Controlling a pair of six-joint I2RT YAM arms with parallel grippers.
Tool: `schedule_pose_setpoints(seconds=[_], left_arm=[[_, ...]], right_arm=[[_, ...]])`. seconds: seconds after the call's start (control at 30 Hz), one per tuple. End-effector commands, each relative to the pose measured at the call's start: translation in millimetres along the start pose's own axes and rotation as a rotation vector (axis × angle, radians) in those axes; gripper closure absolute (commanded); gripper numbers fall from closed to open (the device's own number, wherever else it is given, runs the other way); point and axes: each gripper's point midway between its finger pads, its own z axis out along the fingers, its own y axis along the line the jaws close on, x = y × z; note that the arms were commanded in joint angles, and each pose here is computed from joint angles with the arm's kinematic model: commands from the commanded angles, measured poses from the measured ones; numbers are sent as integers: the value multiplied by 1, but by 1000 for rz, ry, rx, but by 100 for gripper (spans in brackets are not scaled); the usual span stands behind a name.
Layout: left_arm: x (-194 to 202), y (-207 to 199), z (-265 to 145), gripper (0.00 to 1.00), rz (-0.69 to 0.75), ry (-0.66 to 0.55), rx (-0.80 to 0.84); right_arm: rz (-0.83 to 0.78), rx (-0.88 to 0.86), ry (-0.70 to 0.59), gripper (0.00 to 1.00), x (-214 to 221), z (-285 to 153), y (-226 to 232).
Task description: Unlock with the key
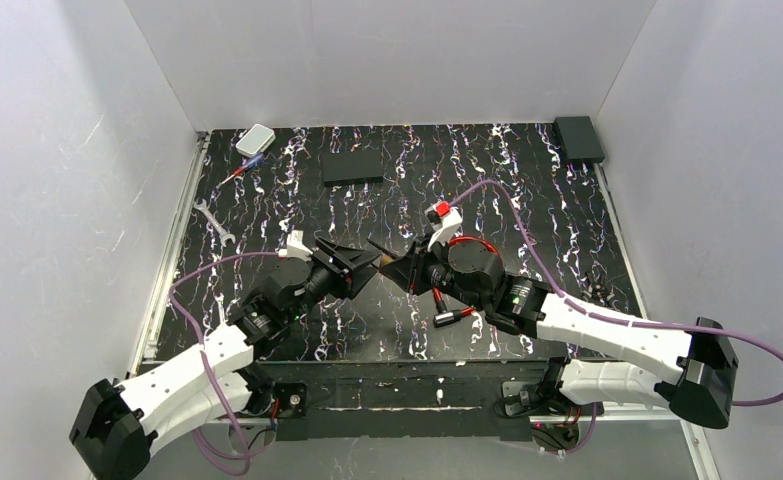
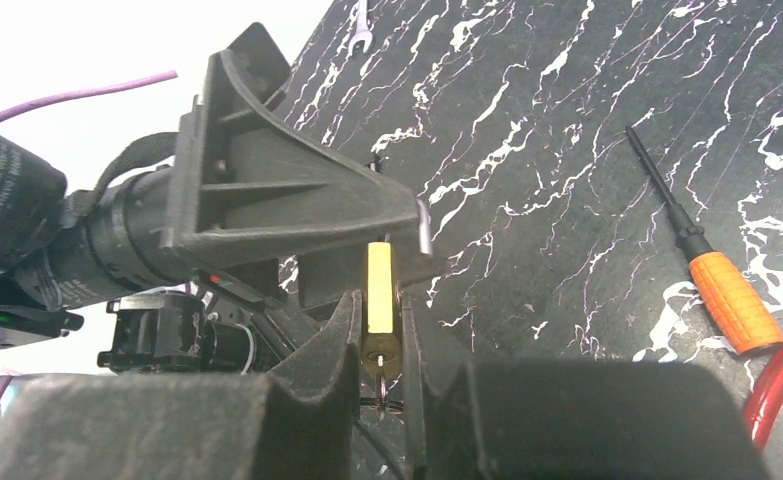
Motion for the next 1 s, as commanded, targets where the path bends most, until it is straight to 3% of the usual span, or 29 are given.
schedule_pose_setpoints(seconds=[0.0, 0.2, 0.37, 0.47, 0.73, 0.97], left_arm=[[8, -2, 6, 52, 13, 39, -17], [19, 27, 13, 60, -37, 103, -111], [20, 29, 12, 60, -44, 109, -116], [18, 26, 9, 54, -38, 102, -101], [3, 30, -7, 19, 35, 68, -55], [-19, 35, -14, 22, 83, -38, -35]], right_arm=[[7, -90, -98, 99, -35, -2, 28], [-53, -148, -109, 99, -41, -4, 40], [-195, -170, -74, 99, -39, -7, 42], [-247, -168, -49, 99, -36, -13, 39], [-175, -221, -42, 99, -30, -37, 43], [-68, -367, 22, 99, -16, -47, 68]])
